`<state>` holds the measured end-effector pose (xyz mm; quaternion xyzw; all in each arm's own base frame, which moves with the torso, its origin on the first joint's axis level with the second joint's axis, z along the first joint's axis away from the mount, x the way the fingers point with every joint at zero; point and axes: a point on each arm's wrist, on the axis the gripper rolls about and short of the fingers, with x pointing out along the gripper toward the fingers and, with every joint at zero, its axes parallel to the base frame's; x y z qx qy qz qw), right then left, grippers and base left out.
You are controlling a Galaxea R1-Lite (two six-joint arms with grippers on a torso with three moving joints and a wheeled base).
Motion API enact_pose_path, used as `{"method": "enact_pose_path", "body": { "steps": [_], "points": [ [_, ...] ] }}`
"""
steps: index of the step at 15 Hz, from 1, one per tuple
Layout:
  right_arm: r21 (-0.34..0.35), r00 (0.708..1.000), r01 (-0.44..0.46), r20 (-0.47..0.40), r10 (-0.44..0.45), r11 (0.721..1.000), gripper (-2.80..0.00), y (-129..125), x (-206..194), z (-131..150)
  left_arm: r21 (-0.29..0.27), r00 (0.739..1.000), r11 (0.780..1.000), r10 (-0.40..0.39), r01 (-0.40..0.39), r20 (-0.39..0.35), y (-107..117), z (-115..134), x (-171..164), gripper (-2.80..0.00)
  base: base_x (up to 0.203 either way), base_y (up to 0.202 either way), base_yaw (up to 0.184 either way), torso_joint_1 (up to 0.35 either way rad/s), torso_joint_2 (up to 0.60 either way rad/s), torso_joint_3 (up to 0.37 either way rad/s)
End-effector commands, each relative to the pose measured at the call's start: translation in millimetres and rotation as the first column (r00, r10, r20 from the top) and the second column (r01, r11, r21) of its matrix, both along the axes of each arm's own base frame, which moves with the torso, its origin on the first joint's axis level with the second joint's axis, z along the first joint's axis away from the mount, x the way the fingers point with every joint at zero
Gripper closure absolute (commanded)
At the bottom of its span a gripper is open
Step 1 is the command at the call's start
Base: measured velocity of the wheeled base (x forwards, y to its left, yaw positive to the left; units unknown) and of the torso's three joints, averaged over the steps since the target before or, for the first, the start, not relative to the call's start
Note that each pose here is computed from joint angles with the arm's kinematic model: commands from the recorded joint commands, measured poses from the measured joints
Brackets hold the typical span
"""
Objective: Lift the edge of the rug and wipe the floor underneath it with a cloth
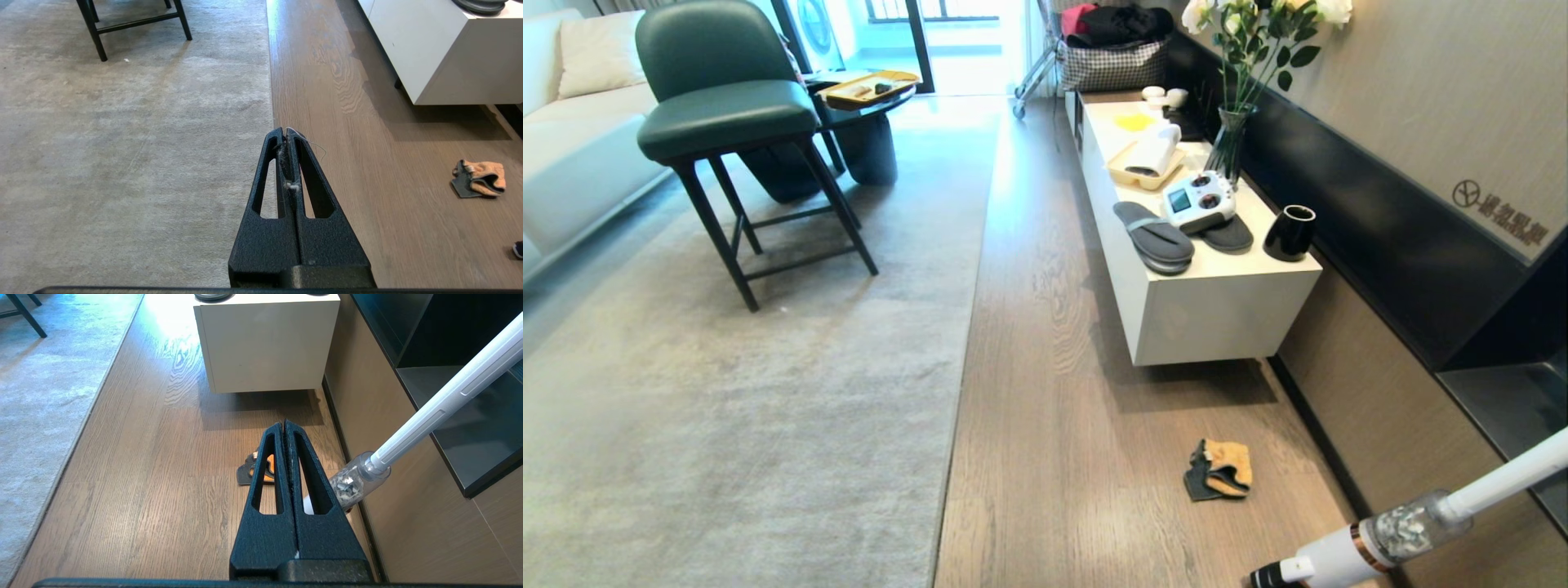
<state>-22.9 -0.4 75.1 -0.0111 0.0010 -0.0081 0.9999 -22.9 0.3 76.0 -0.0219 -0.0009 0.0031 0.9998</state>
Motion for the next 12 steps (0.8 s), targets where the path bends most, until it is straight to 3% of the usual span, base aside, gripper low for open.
{"method": "enact_pose_path", "body": {
  "steps": [1,4,12],
  "points": [
    [-0.007,1.0,-0.001,-0.003,0.001,1.0,0.0,0.0,0.1,-0.1,-0.001,1.0,1.0,0.0,0.0,0.0,0.0,0.0,0.0,0.0,0.0,0.0,0.0,0.0,0.0,0.0],
    [-0.009,1.0,0.001,-0.003,-0.001,1.0,0.0,0.0,0.1,-0.1,-0.001,1.0,1.0,0.001,-0.001,0.0,0.0,0.0,0.0,0.0,0.0,0.0,0.0,-0.041,-0.19,-0.249],
    [-0.004,1.0,0.002,-0.003,-0.002,1.0,0.0,-0.1,0.1,-0.1,-0.001,1.0,1.0,0.001,-0.001,0.0,0.0,0.0,0.0,0.0,0.0,0.0,0.0,-0.01,-0.41,-0.417]
  ]
}}
